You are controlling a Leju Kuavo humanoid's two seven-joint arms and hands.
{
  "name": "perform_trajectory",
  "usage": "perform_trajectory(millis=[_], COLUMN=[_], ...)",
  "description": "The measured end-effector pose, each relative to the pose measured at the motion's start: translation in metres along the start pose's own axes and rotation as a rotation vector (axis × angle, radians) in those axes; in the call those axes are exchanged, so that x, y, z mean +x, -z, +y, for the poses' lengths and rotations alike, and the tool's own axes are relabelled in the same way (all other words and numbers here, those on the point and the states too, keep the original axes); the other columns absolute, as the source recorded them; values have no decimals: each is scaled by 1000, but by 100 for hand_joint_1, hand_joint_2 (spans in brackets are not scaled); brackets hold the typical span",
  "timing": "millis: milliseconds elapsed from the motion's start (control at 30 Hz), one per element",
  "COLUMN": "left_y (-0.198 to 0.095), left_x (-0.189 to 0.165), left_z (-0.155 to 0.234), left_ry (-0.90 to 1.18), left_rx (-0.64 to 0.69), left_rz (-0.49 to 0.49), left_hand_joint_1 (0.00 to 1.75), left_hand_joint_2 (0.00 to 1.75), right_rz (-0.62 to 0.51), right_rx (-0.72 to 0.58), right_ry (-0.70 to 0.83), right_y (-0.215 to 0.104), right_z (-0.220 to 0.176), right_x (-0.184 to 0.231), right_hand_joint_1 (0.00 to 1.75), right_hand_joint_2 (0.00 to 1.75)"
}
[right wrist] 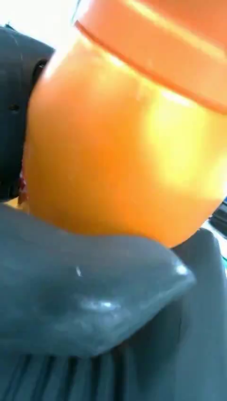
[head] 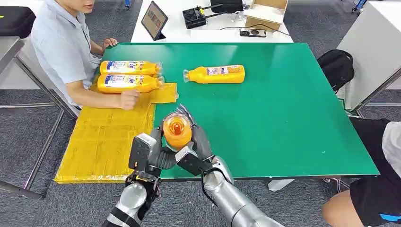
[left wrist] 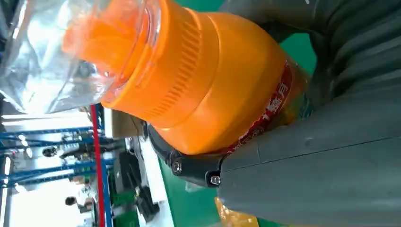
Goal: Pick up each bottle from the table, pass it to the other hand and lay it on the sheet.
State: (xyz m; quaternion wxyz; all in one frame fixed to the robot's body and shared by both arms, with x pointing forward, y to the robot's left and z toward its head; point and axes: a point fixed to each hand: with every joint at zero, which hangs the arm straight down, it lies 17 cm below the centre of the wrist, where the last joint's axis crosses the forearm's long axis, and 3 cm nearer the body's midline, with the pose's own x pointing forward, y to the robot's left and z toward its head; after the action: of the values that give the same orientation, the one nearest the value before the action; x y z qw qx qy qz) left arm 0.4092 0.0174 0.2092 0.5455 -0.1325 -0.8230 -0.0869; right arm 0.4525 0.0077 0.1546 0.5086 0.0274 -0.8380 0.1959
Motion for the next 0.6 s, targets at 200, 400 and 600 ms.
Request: perform_trajectory(millis=[200,400,600], left_y=[13,24,56], left_x=[-1,-11,-17], left_z=[19,24,75], left_ry=[21,177,272], left_rx=[56,74,169], left_rz=[-3,-16,-3], left_hand_joint_1=[175,175,175], left_hand_joint_2=[175,175,175], right_rz=[-18,-37,-96], right_rx=[-20,-35,-18], right_ry=[9,7,9], right_y=[4,10,5], right_z=[-5,-14,-6], right_x=[7,13,31], right_hand_joint_1=[0,0,0], right_hand_joint_2=[0,0,0])
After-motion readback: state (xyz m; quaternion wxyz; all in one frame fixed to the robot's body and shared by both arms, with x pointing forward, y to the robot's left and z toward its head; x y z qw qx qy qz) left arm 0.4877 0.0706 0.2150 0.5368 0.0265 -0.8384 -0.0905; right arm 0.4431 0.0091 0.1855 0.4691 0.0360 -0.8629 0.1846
